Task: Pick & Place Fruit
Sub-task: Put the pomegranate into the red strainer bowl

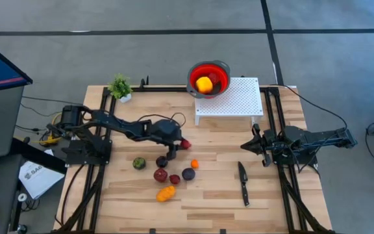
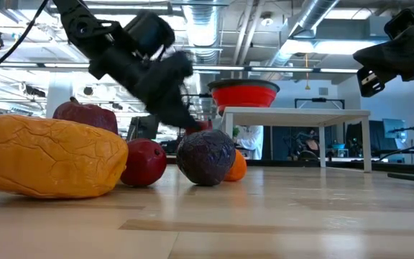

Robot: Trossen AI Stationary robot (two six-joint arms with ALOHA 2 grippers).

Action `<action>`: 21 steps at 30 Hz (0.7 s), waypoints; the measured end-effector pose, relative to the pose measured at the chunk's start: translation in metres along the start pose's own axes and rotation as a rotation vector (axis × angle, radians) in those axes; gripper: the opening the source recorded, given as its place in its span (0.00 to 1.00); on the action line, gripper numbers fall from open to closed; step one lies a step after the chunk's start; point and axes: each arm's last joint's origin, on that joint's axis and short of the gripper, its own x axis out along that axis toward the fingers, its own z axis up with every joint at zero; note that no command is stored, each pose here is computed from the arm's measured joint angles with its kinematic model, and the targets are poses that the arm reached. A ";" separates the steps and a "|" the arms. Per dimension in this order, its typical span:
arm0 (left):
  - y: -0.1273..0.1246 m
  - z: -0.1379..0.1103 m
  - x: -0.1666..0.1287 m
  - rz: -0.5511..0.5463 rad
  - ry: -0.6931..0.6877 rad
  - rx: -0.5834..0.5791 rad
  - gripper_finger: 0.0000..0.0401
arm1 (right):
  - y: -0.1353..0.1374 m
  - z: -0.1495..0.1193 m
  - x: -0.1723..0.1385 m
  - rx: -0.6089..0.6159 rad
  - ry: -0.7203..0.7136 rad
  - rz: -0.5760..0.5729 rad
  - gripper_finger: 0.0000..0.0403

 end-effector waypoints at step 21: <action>-0.068 0.050 -0.017 -0.228 -0.596 0.014 0.43 | 0.006 0.032 -0.004 0.121 -0.334 0.048 0.01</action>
